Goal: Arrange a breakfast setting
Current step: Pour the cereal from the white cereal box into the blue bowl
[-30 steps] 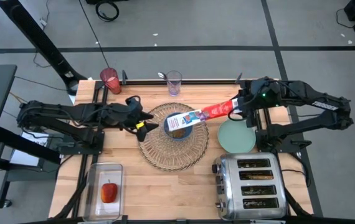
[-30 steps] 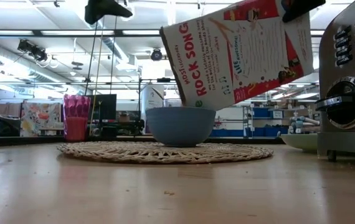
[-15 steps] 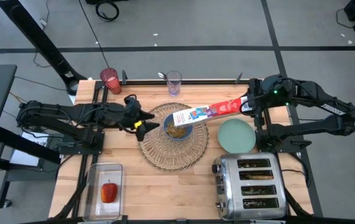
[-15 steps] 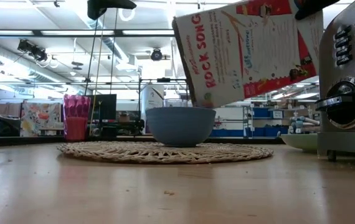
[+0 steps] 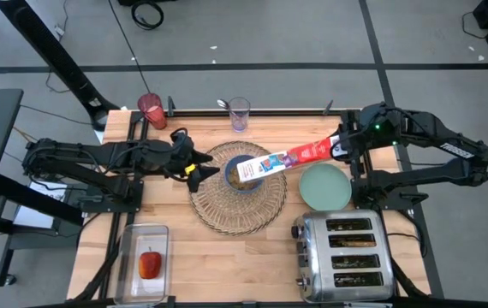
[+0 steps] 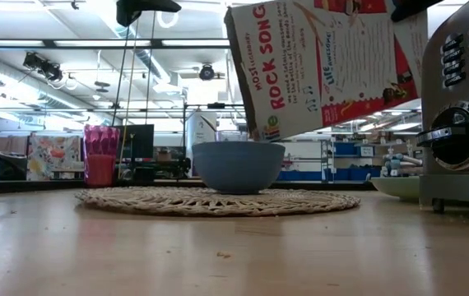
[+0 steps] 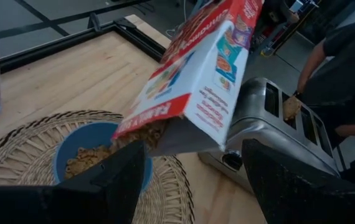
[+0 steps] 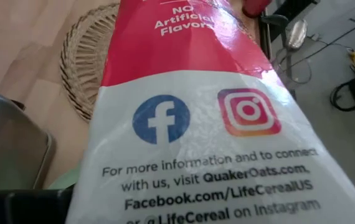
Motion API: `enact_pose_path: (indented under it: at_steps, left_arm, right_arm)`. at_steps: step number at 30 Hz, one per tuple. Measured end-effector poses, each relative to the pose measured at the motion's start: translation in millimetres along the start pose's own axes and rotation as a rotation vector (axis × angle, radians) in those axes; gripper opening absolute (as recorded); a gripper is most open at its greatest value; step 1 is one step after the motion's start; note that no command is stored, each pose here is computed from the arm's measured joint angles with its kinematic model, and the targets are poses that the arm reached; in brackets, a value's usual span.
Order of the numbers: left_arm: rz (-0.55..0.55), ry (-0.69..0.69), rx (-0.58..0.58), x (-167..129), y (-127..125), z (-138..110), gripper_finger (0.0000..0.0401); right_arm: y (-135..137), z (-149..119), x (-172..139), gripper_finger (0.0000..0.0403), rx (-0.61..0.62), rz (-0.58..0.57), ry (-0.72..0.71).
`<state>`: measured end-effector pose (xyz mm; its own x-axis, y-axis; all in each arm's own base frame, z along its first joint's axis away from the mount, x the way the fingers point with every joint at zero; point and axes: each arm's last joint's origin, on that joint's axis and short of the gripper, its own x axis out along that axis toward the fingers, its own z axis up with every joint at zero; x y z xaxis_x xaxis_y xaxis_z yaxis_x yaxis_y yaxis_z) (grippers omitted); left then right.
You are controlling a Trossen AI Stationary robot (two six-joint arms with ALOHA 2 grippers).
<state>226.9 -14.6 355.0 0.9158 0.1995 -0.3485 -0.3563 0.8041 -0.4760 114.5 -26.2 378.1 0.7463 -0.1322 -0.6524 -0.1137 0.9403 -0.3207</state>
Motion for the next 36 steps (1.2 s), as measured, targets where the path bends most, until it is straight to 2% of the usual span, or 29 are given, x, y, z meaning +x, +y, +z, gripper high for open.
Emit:
enact_pose_path:
  at_steps: [23,30,36]
  left_arm:
    - [-0.007,-0.009,-0.006,0.1,-0.7,0.9,0.027]
    - [-0.007,-0.009,-0.008,0.2,-0.8,0.9,0.027]
    - [-0.007,-0.009,-0.008,0.2,-0.7,0.9,0.027]
  right_arm:
    - [-3.6,5.5,8.4,0.0231,0.001,-0.007,-0.003]
    - [-2.7,6.4,9.2,0.0231,0.002,0.03,-0.02]
    - [-3.6,5.7,5.2,0.0231,0.006,-0.004,0.011]
